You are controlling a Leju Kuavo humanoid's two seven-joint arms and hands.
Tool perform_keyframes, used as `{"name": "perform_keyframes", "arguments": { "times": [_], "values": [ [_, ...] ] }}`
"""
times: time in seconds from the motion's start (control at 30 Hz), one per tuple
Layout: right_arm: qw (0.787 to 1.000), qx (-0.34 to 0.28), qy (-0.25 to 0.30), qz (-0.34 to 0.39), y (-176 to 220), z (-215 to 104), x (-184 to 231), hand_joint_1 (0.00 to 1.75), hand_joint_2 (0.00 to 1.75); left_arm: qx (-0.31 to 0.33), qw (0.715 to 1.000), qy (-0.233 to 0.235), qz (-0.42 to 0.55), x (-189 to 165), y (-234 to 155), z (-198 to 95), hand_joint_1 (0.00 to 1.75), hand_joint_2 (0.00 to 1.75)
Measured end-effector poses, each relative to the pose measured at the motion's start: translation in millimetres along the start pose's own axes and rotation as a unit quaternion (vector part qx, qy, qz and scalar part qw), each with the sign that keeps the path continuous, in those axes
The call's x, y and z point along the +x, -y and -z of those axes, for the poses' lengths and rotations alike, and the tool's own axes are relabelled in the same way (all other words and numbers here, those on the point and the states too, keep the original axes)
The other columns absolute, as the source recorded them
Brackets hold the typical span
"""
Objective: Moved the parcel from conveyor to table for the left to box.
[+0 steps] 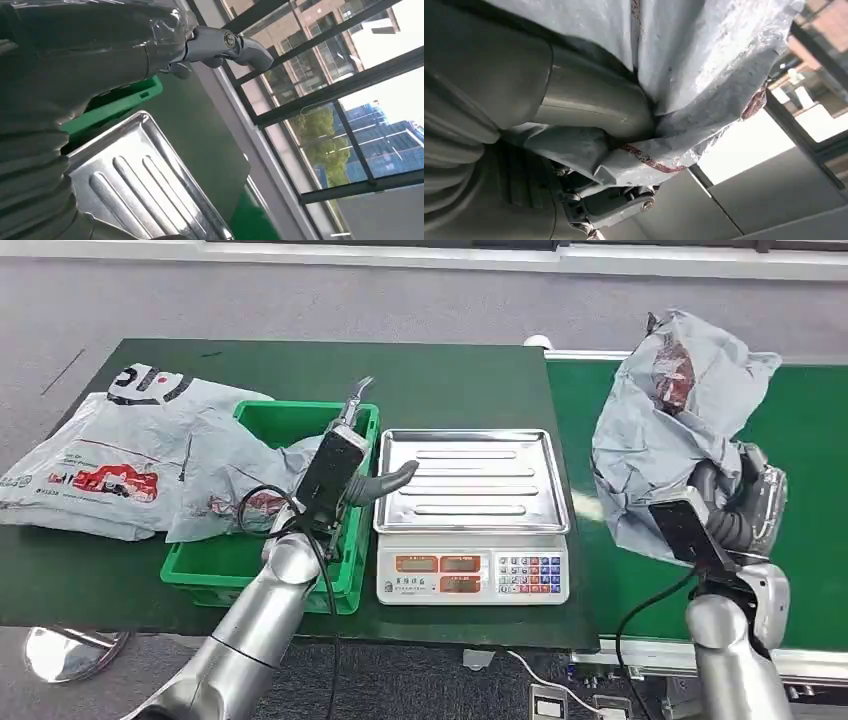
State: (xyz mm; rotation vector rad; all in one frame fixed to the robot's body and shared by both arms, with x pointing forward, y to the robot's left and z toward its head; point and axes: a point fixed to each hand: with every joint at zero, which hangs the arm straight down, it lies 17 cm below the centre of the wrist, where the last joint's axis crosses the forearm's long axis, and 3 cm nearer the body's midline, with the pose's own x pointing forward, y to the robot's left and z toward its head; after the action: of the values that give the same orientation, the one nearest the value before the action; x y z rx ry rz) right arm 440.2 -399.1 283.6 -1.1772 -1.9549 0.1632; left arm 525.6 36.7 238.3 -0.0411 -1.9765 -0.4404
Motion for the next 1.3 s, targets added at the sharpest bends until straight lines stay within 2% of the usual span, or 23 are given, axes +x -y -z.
{"name": "perform_keyframes", "arguments": {
  "times": [0.17,0.27,0.43,0.57,0.73,1.07,1.3],
  "values": [
    [0.997,0.055,-0.006,0.050,-28,-8,10,1.75,1.75,-0.001,1.000,0.002,-0.002,1,-1,3,0.00,1.75],
    [0.991,0.110,-0.018,0.069,-61,-11,14,1.75,1.75,-0.003,1.000,0.003,-0.003,2,-1,5,0.00,1.75],
    [0.973,0.208,-0.050,0.083,-141,-23,23,1.75,1.75,-0.005,1.000,0.009,-0.009,14,1,18,0.00,1.75],
    [0.961,0.255,-0.061,0.086,-178,-33,28,1.75,1.75,-0.002,1.000,0.005,-0.016,15,0,22,0.00,1.75],
    [0.938,0.327,-0.069,0.086,-222,-62,30,1.75,1.75,0.004,1.000,-0.002,-0.027,10,-2,22,0.00,1.75],
    [0.902,0.417,-0.059,0.093,-273,-97,53,1.75,1.75,0.011,0.999,-0.017,-0.028,-5,-7,18,0.00,1.75],
    [0.878,0.462,-0.002,0.124,-290,-119,88,1.75,1.75,0.014,0.999,-0.019,-0.027,-8,-10,17,0.00,1.75]
  ]
}}
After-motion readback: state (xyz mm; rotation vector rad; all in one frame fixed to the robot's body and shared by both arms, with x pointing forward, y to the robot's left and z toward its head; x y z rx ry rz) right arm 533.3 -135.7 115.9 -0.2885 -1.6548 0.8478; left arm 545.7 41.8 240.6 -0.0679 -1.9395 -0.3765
